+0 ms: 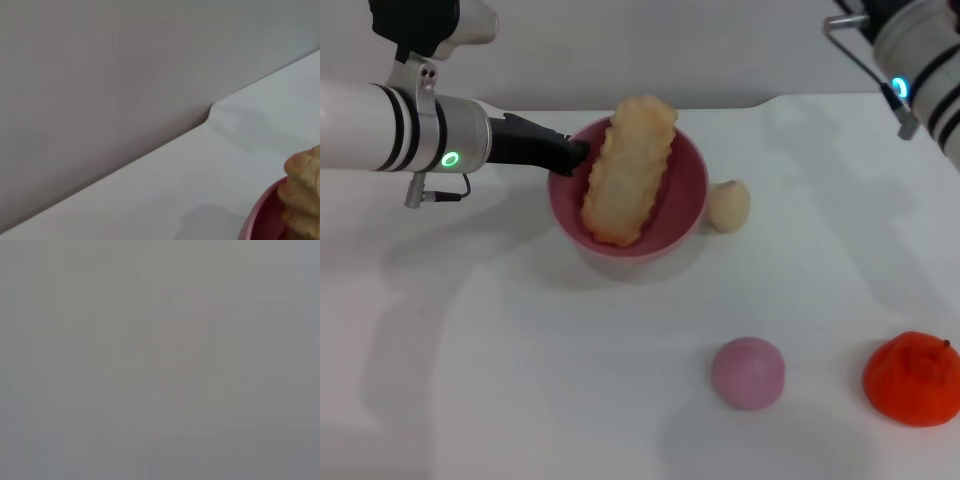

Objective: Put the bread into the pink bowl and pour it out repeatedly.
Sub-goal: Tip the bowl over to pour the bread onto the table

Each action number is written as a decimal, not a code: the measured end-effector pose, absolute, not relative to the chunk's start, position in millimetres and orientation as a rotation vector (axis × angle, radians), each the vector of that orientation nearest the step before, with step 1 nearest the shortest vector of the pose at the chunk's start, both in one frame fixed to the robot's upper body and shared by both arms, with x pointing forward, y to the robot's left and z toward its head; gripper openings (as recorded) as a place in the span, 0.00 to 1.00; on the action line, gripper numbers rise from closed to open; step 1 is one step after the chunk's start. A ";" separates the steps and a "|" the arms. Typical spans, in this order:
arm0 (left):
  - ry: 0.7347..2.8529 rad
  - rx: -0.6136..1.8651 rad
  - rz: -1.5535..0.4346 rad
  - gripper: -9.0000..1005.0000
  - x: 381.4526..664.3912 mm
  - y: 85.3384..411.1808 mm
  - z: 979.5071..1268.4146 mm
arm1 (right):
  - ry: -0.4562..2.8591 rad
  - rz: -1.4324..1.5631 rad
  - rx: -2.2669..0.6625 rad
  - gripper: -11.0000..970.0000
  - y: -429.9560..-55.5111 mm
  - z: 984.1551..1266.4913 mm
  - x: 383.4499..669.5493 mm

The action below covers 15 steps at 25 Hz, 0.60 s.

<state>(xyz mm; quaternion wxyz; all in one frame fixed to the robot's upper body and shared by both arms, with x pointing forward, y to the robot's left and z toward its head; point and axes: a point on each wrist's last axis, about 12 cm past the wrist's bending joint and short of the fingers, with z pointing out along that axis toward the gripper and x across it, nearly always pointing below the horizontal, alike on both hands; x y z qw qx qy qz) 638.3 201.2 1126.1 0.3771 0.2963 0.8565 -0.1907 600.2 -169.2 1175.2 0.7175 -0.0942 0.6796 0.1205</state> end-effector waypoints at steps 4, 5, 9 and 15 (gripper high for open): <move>2.183 0.740 -0.510 0.06 638.4 199.7 1126.8 | 1.418 0.250 -0.109 0.44 -181.1 1166.8 599.5; 2.181 0.735 -0.517 0.06 638.4 199.2 1127.1 | 1.390 0.245 -0.095 0.44 -184.2 1165.1 598.5; 2.174 0.729 -0.533 0.06 638.4 197.6 1127.9 | 1.294 0.209 -0.063 0.44 -197.5 1153.9 592.8; 2.120 0.788 -0.546 0.06 637.7 170.5 1129.1 | 1.214 0.089 -0.018 0.44 -228.1 1138.0 587.2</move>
